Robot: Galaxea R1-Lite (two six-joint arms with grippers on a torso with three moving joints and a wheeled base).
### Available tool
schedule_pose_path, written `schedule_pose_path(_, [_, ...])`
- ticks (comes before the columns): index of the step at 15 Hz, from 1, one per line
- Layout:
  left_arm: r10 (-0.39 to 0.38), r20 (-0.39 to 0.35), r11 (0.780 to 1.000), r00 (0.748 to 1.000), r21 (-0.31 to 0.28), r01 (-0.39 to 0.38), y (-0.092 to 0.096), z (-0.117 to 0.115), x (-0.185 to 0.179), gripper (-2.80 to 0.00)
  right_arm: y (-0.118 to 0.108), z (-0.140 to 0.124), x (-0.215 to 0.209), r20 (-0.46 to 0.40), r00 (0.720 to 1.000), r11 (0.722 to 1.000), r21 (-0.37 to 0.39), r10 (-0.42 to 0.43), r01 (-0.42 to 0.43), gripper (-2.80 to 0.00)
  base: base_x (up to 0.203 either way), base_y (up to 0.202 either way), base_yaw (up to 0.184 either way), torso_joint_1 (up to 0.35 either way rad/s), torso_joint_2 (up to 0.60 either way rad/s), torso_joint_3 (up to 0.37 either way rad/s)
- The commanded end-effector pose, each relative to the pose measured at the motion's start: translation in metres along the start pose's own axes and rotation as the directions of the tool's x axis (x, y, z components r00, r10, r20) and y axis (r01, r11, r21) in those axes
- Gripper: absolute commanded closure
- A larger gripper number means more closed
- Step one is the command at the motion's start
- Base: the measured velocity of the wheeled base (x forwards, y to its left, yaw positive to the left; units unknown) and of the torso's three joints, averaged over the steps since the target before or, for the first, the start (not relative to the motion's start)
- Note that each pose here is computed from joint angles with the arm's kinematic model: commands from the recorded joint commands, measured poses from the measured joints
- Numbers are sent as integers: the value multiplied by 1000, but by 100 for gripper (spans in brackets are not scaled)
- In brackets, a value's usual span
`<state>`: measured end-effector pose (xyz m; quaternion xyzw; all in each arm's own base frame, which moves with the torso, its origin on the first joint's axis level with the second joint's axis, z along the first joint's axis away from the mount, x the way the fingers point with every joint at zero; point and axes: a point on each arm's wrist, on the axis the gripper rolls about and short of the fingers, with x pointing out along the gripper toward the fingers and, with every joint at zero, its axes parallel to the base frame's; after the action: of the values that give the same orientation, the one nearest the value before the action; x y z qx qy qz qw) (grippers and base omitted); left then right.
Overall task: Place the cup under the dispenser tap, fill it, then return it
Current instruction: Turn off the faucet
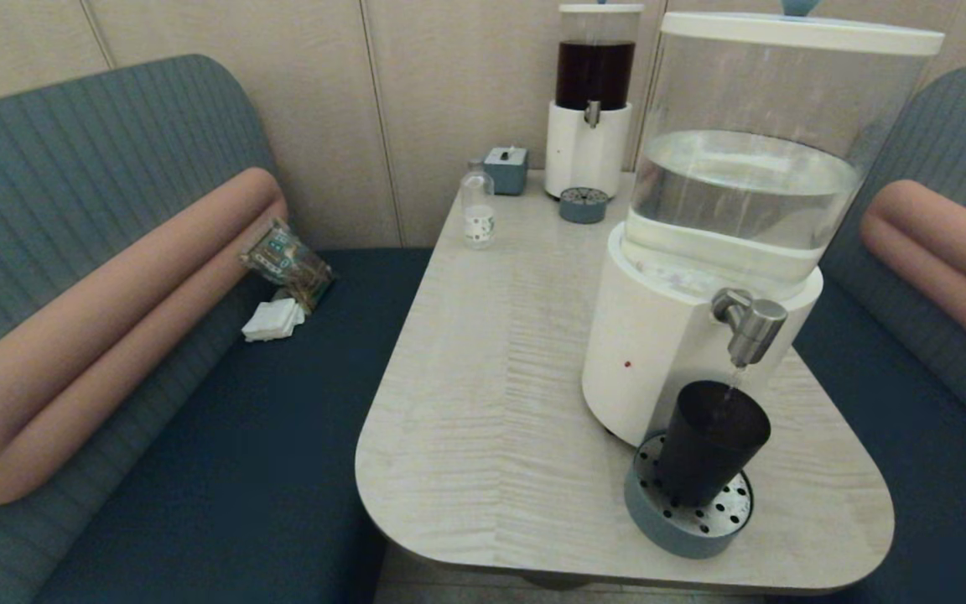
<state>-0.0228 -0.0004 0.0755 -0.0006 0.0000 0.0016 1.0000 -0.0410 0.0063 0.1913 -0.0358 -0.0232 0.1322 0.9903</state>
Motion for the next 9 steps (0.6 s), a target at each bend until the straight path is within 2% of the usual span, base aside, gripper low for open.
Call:
schedule_pose_path(1, [0,-3,1000,1000,0,0,0,0,0,0,1,-17,1,4,1000,1000,-7,-11,11,0,0,0,0,0,0,0])
schedule_pose_path(6, [0,-2,1000,1000,0,0,0,0,0,0,0,-45,-1,140,981,989,-41,-135,142,0,0,0,0,0,0,0])
schedule_pose_path(9, [0,-3,1000,1000,0,0,0,0,0,0,0,-61,-2,180,963,977,-36,-202,211,0,0,0,0,0,0,0])
